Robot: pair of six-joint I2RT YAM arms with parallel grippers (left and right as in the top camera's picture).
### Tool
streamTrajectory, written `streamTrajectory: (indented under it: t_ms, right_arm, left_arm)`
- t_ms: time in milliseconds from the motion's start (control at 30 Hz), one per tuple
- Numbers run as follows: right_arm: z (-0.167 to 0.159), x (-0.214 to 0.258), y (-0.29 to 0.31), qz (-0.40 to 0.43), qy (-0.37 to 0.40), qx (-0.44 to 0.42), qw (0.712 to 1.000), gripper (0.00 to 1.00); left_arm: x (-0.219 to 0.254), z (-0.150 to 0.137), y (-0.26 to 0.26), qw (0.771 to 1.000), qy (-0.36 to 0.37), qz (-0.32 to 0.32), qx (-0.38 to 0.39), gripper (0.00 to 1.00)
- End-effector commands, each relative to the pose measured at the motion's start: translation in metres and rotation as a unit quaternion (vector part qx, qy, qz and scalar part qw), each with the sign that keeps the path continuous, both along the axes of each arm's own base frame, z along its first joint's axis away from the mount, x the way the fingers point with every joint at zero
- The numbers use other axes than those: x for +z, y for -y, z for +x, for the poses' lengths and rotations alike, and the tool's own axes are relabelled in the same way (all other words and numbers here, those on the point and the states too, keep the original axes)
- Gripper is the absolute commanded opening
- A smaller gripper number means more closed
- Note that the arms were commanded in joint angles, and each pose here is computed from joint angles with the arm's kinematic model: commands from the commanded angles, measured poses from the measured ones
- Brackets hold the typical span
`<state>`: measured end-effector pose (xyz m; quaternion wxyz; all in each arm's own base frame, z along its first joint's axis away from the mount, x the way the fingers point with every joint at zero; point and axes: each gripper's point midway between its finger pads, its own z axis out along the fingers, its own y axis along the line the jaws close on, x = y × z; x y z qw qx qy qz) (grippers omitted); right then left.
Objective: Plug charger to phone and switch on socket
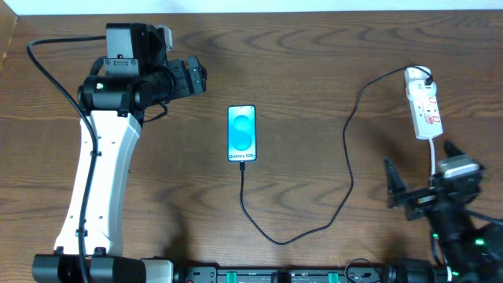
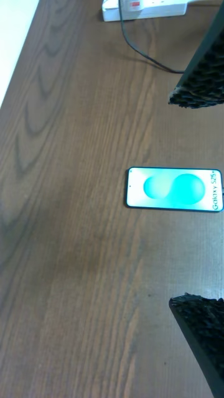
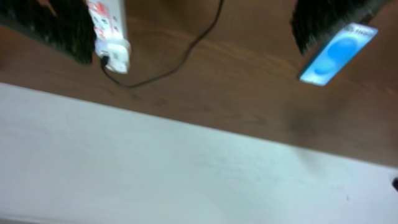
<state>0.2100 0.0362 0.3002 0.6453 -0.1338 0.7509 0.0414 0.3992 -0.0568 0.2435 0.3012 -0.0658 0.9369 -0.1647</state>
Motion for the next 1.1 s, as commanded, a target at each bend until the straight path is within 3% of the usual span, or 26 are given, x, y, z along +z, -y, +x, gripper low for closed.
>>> streamTrajectory:
  t_ms: [0,367,567,1067]
  right_arm:
    - [0.005,-0.053,-0.002,-0.022,-0.003,0.01,1.0,0.99]
    - [0.024,-0.142,-0.01,-0.02,0.033,0.037,0.999,0.99]
    - [0.029,-0.135,-0.008,-0.025,0.073,0.032,0.996,0.99]
    - [0.027,-0.139,-0.022,-0.022,0.064,0.063,0.996,0.99]
  left_arm:
    - [0.001,0.001,-0.004,1.0,0.001,0.004,0.006,0.95]
    - [0.001,0.001,-0.004,1.0,0.001,0.004,0.006,0.95]
    - [0.001,0.001,-0.004,1.0,0.001,0.004,0.006,0.95]
    - [0.001,0.001,-0.004,1.0,0.001,0.005,0.006,0.95]
